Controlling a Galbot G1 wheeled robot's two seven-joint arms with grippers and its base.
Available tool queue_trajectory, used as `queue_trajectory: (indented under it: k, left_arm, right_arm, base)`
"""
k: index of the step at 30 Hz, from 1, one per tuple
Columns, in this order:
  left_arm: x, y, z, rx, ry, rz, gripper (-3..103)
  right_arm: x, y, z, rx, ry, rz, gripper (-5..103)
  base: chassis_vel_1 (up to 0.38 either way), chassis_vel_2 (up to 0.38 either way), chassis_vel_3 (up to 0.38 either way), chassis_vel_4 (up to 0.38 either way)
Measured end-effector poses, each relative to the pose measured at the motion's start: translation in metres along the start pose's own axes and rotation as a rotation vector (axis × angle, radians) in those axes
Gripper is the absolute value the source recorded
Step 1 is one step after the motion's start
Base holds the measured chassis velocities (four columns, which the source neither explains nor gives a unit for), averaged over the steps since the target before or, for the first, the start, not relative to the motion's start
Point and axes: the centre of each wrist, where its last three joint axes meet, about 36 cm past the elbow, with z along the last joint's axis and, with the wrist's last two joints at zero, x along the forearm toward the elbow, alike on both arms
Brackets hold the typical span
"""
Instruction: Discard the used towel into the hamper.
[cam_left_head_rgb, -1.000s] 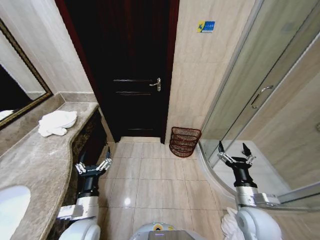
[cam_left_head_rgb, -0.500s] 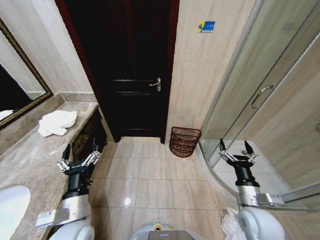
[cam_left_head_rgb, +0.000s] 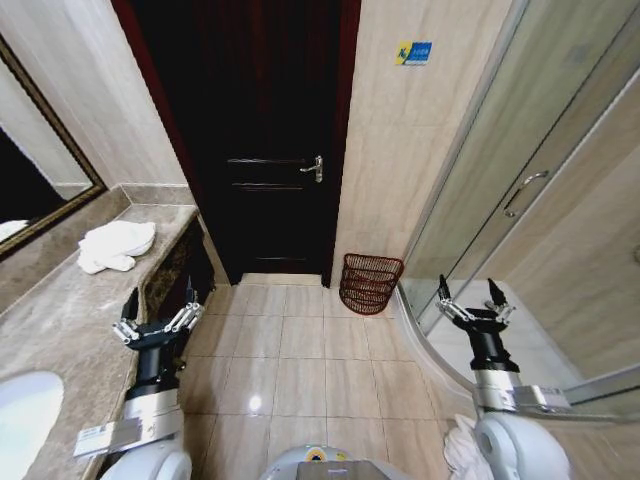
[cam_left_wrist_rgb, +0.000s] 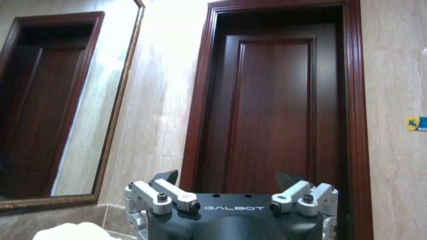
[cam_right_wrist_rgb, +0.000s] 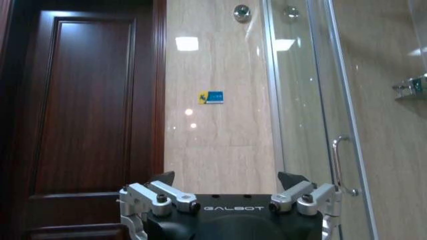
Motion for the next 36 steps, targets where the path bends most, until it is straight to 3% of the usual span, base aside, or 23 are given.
queue_trajectory:
  k: [13,36]
  left_arm:
    - [0.0017,-0.0036,-0.0002,-0.005,-0.019,0.025,98]
    - [0.0014,-0.0033,0.0025,0.002,-0.018,0.034,98]
  right_arm:
    - [0.0057,0.0018,-0.0033,0.001,0.014,-0.034,100]
    - [0.0057,0.0012,0.0008,-0.004,0.017,-0.032,100]
  base:
    - [-0.009,0.008,0.013,-0.008]
    - [-0.119,0.122,0.125,-0.130]
